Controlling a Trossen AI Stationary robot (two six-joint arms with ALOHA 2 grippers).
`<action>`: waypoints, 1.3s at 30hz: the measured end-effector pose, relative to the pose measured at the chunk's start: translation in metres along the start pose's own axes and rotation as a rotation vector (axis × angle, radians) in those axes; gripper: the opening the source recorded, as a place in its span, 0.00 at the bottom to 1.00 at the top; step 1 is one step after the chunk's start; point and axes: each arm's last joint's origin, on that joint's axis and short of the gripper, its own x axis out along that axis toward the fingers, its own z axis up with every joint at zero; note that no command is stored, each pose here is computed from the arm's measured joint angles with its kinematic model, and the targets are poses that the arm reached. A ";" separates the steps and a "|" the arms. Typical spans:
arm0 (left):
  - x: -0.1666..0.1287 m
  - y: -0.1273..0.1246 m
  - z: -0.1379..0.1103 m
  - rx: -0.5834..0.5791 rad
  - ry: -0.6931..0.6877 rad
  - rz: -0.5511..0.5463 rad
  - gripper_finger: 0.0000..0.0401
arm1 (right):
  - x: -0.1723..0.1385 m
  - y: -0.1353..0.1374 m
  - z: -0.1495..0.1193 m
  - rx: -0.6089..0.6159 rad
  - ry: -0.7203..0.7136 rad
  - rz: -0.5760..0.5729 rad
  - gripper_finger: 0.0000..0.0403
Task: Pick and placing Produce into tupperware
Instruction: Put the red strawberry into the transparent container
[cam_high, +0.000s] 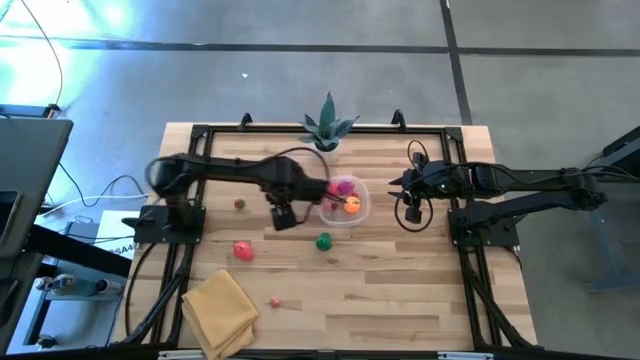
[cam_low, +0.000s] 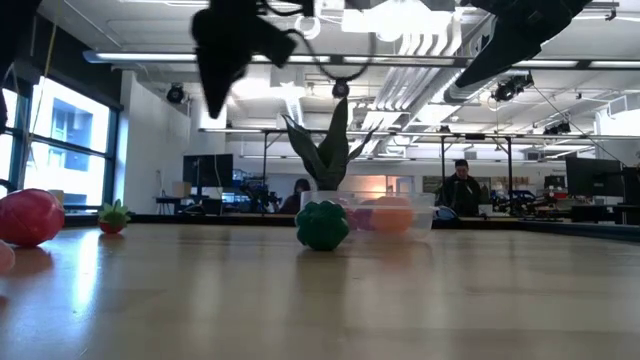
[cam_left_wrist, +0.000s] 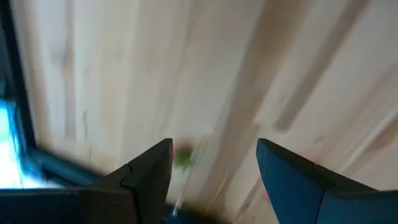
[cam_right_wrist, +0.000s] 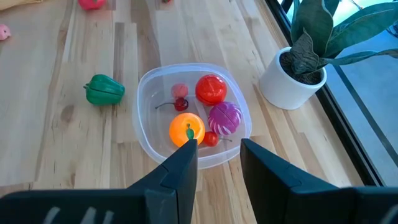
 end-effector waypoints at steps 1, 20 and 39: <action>0.002 0.004 -0.009 -0.026 0.007 0.013 0.55 | 0.000 0.000 0.000 0.000 -0.001 0.000 0.28; 0.060 0.077 -0.105 -0.530 -0.049 -0.175 0.55 | 0.000 0.000 0.000 0.000 0.000 0.000 0.28; 0.103 0.085 -0.113 -0.333 0.031 -0.145 0.55 | 0.000 0.000 0.000 0.000 -0.001 0.000 0.28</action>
